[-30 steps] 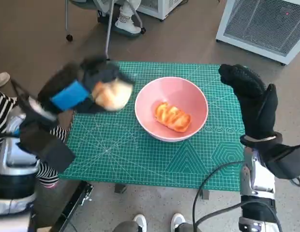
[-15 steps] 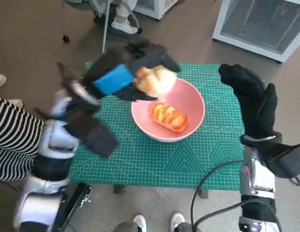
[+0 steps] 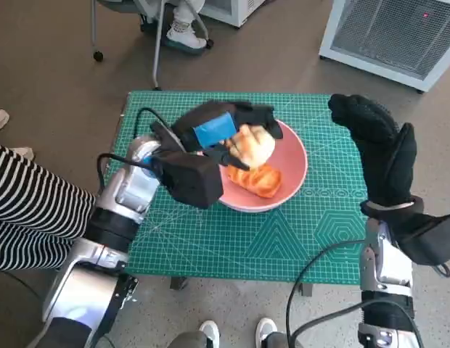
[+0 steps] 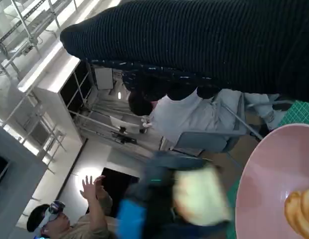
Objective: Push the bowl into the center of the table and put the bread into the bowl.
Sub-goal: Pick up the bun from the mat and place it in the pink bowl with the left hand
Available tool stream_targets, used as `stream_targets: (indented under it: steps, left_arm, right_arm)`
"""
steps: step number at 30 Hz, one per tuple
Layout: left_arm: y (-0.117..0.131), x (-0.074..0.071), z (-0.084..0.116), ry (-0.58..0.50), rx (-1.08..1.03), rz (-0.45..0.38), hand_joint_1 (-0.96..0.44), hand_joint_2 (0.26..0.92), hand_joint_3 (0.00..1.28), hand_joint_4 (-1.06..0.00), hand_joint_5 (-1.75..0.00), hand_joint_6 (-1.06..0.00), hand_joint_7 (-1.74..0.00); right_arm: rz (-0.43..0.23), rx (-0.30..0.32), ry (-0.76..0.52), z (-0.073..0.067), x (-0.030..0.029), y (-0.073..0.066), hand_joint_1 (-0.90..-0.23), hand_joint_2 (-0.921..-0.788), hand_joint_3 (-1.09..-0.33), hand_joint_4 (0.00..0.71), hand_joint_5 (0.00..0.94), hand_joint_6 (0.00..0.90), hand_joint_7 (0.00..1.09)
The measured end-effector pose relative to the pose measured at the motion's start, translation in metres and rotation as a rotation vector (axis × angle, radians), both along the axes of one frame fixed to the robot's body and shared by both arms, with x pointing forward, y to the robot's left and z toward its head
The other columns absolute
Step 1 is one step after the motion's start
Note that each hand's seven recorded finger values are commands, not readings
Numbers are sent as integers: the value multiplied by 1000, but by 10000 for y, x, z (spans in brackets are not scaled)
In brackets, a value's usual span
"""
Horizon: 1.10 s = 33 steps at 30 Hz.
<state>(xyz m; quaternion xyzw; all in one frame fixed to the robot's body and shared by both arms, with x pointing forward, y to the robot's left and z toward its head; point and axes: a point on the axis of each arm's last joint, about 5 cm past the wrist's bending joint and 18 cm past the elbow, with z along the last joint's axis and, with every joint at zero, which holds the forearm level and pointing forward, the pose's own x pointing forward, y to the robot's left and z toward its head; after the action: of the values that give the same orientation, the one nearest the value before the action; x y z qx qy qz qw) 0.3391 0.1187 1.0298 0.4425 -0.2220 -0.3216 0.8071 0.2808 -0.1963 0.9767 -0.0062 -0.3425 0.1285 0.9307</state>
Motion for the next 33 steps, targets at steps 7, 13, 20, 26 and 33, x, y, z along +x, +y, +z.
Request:
stream_targets:
  steps: [7, 13, 20, 26, 33]
  left_arm:
    - [2, -8, 34, 3, 6, -10, -307, 835, 4, -473, -28, -472, -269]
    - [42, -55, 75, -151, -129, -7, -409, 857, 10, -432, -3, -446, -212]
    - [204, -86, 134, -223, -381, -29, -557, 915, 116, -335, -1, -384, -151]
    - [353, -128, 174, -174, -674, -43, -617, 920, 280, -297, -2, -239, -333]
    - [348, -254, 105, -82, -949, -82, -639, 921, 378, -273, -1, -16, -729]
  right_arm:
    - [-8, 5, -2, 3, -2, -7, -752, -921, -746, 180, 0, 32, 552]
    - [-18, 8, -3, 6, -2, -11, -748, -921, -748, 180, 0, 33, 552]
    - [-31, 13, -25, 54, -8, -1, -748, -921, -752, 180, 0, 33, 554]
    - [-40, 2, -49, 135, 5, 31, -750, -921, -755, 178, 0, 30, 557]
    - [-36, 3, -82, 271, 31, 92, -767, -921, -757, 182, 3, 37, 567]
